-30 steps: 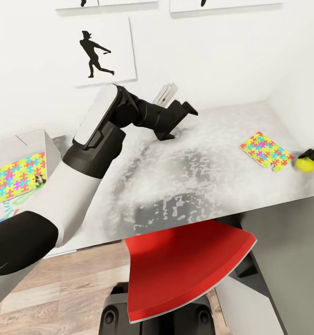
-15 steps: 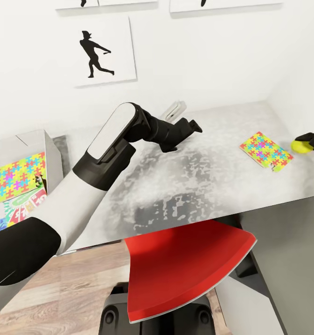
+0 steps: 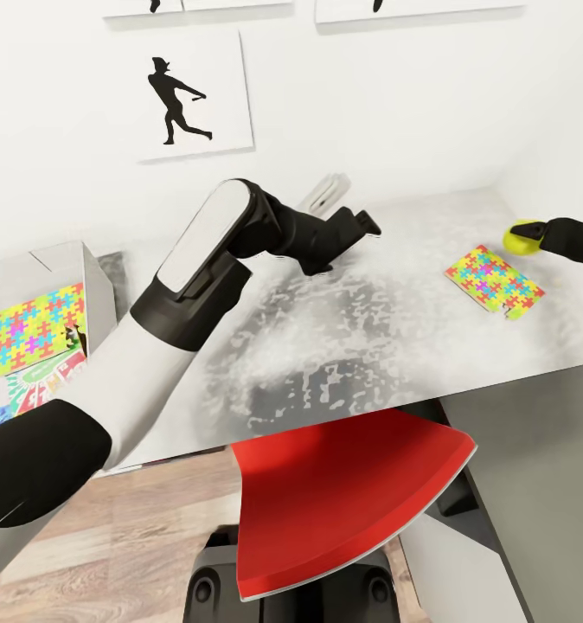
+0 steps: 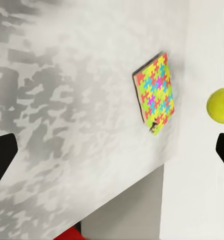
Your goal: Put all the toys in the child's room - the three board games (two on the bed and one on the table), the two jigsaw puzzles on the table, and the tennis ball on the table - inside the toy box on the table in the child's room.
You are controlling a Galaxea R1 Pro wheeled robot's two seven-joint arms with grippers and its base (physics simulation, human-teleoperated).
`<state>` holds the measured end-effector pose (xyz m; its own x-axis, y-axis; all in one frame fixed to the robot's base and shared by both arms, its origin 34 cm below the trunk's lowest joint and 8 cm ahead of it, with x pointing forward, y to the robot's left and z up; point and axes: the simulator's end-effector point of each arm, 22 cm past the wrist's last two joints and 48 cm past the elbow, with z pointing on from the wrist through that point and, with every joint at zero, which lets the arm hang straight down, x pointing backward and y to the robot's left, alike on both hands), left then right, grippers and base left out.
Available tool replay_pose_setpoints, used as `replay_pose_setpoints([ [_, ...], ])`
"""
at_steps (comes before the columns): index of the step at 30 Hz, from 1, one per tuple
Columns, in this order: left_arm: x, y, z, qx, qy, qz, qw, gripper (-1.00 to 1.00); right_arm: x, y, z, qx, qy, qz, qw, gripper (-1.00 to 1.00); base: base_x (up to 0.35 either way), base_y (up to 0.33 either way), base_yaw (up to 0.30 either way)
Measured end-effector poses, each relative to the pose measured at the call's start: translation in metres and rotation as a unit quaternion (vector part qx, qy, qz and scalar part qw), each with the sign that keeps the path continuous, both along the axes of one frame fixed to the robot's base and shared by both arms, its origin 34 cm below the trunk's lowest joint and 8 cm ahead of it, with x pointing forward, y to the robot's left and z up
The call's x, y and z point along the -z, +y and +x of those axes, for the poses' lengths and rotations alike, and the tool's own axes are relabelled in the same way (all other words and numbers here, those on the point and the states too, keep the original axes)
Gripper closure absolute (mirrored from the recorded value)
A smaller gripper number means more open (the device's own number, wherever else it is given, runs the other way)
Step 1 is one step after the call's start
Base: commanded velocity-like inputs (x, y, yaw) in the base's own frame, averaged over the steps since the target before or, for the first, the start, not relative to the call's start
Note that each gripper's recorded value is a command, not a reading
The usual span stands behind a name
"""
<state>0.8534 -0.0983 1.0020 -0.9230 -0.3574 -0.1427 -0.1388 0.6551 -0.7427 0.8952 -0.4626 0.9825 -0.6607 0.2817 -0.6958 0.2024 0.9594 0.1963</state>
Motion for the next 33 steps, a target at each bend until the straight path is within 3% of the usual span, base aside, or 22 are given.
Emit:
replay_pose_setpoints([
  [6, -0.016, 0.004, 0.007, -0.008, -0.011, -0.013, 0.9998, -1.0, -0.008, 0.03, 0.002, -0.028, -0.016, 0.013, 0.9994, 1.0, 0.0, 0.0, 0.0],
  [13, -0.025, 0.011, 0.014, -0.018, -0.015, -0.026, 0.9994, -1.0, -0.016, 0.059, -0.001, -0.057, -0.029, 0.05, 0.9967, 1.0, 0.0, 0.0, 0.011],
  [18, -0.029, 0.012, 0.014, -0.019, -0.019, -0.032, 0.9991, -1.0, -0.018, 0.067, -0.003, -0.065, -0.032, 0.064, 0.9953, 1.0, 0.0, 0.0, 0.109],
  [33, -0.046, 0.011, 0.013, -0.015, -0.038, -0.042, 0.9983, -1.0, -0.025, 0.071, -0.004, -0.071, -0.04, 0.072, 0.9941, 1.0, 0.0, 0.0, 0.24],
])
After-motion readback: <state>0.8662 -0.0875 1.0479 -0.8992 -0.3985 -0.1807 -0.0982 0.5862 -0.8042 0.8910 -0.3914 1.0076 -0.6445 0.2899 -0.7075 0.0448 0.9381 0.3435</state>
